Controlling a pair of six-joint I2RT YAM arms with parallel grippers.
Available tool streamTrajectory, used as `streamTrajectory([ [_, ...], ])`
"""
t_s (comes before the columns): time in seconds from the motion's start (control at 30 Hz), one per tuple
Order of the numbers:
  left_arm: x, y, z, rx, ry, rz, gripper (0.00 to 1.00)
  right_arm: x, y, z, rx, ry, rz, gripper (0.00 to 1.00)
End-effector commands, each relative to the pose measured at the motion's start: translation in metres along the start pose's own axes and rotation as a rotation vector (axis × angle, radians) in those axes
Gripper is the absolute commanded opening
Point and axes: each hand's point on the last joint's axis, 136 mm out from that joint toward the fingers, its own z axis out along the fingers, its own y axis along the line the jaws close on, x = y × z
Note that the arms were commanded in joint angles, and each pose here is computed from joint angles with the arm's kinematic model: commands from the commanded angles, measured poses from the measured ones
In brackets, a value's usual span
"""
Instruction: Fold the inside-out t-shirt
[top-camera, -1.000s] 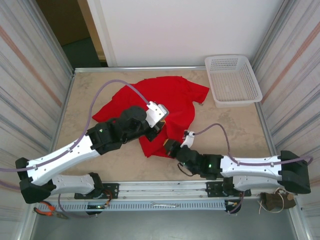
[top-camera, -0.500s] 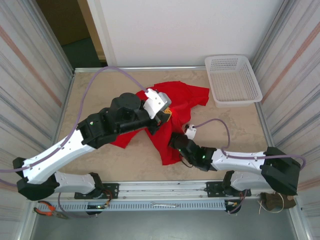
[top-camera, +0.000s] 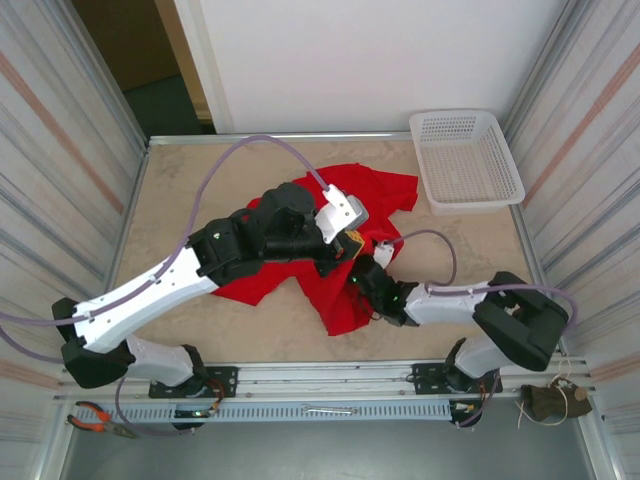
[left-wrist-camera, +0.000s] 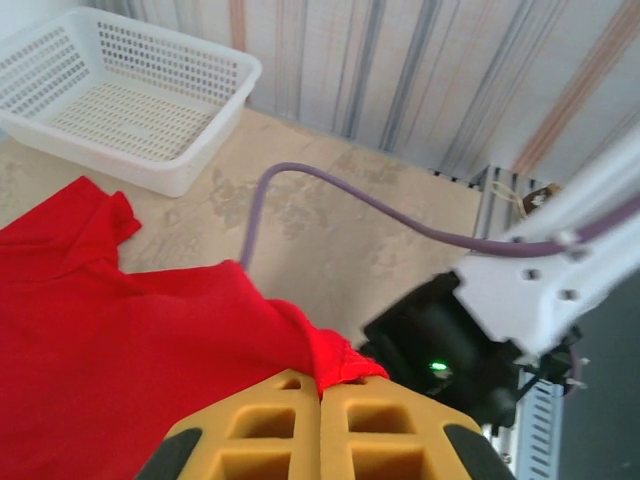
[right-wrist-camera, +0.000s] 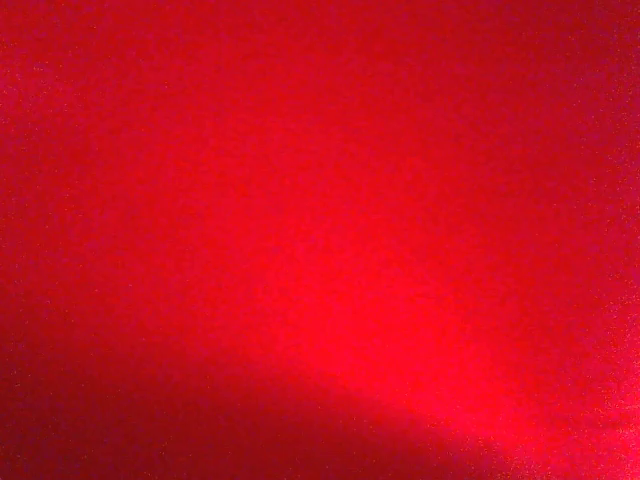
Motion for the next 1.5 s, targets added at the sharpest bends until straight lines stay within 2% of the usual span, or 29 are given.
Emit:
streamTrajectory([
  [0.0,-0.035,-0.029,-0.026,0.122,-0.136,-0.016,0.0,-0.01,0.025,0.019,-0.102,0.009,0.001,0.0],
  [0.13,-0.06,-0.031,-0.024,0.139,-0.198,-0.014,0.0,0.015,0.048,0.039,-0.158,0.114,-0.012,0.0],
  [0.33,-0.078,-0.024,0.005,0.144,-0.161,-0.01,0.0,0.061,0.064,0.031,-0.146,0.164,-0.037,0.0],
  [0.43,-0.083,-0.03,0.017,0.199,-0.169,-0.038,0.0,0.069,0.065,0.054,-0.13,0.195,-0.025,0.0],
  [0.6,-0.096,-0.075,0.019,0.38,-0.206,-0.101,0.0,0.059,0.067,0.098,-0.123,0.204,0.082,0.0],
  [0.73,-0.097,-0.12,0.013,0.521,-0.21,-0.107,0.0,0.052,0.072,0.115,-0.129,0.199,0.134,0.0],
  [0.87,-0.11,-0.158,-0.002,0.661,-0.249,-0.123,0.0,0.046,0.069,0.125,-0.124,0.187,0.176,0.0],
  [1.0,-0.12,-0.195,-0.029,0.771,-0.285,-0.076,0.0,0.036,0.059,0.134,-0.119,0.179,0.223,0.0],
  [1.1,-0.105,-0.185,-0.02,0.705,-0.251,-0.08,0.0,0.022,0.05,0.136,-0.109,0.136,0.256,0.0],
  [1.23,-0.088,-0.154,-0.005,0.641,-0.256,-0.198,0.0,-0.002,0.033,0.135,-0.118,0.065,0.311,0.0],
  [1.33,-0.082,-0.147,-0.001,0.623,-0.262,-0.229,0.0,-0.012,0.026,0.137,-0.132,0.056,0.332,0.07],
  [1.47,-0.091,-0.153,-0.006,0.669,-0.29,-0.24,0.0,-0.011,0.024,0.142,-0.107,0.063,0.319,0.35],
])
